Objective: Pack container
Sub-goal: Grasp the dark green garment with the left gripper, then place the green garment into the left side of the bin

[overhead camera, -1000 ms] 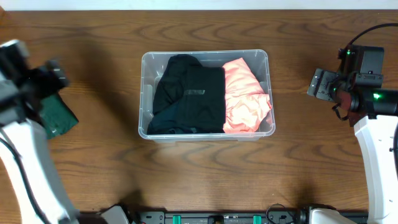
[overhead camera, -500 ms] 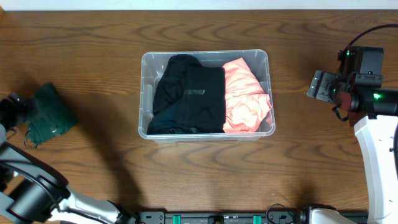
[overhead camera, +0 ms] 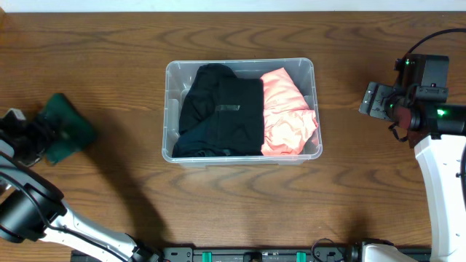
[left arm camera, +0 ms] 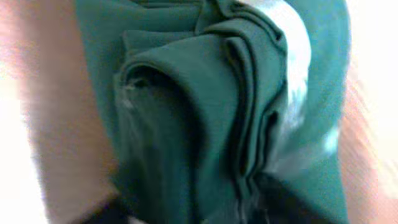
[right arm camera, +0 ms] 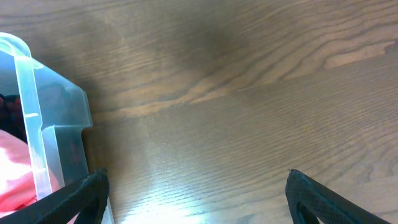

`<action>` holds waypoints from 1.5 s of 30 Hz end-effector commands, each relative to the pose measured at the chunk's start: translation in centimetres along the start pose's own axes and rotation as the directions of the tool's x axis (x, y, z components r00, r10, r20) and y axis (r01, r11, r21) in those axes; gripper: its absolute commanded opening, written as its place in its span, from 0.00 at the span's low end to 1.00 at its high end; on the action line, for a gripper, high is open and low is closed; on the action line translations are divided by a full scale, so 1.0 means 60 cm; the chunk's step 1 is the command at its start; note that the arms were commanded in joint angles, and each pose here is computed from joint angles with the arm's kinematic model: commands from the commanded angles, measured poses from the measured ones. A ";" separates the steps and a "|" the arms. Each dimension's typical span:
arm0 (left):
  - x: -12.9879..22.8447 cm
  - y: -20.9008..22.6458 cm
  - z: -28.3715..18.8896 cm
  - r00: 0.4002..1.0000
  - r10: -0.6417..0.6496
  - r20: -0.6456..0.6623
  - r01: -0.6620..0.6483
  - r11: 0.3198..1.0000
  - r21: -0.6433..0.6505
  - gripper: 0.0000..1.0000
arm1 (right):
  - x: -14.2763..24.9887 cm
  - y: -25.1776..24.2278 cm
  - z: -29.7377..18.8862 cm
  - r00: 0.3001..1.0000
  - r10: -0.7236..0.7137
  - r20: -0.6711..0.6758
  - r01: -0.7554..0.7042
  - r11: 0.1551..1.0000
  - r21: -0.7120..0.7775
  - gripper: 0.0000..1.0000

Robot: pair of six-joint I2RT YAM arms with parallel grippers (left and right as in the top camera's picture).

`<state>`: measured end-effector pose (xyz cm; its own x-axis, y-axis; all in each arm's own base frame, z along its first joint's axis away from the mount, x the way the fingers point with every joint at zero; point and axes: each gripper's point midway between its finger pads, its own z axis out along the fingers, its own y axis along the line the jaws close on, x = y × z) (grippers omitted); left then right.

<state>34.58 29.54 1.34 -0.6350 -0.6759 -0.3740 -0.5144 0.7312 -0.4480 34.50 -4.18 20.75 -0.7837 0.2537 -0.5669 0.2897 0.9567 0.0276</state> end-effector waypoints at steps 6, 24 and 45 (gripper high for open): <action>-0.035 -0.129 -0.056 0.998 -0.028 0.064 0.008 0.954 0.300 0.06 | 0.004 -0.003 0.006 1.000 0.004 -0.011 -0.004 1.000 0.002 0.89; 0.156 -0.611 -0.279 0.854 0.499 0.149 -0.491 0.676 0.550 0.06 | 0.005 -0.003 0.005 1.000 0.003 -0.014 -0.003 1.000 0.003 0.89; 0.323 -0.545 -0.090 0.675 0.661 -0.328 -0.502 0.737 0.452 0.98 | 0.010 0.010 0.005 0.999 -0.031 -0.025 0.030 0.999 -0.036 0.87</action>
<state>35.57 -8.01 13.58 -0.9494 0.0786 -0.3041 0.2458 0.7888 -0.5634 34.33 -4.10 20.57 -0.7905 0.2509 -0.5587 0.2852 0.9581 0.0266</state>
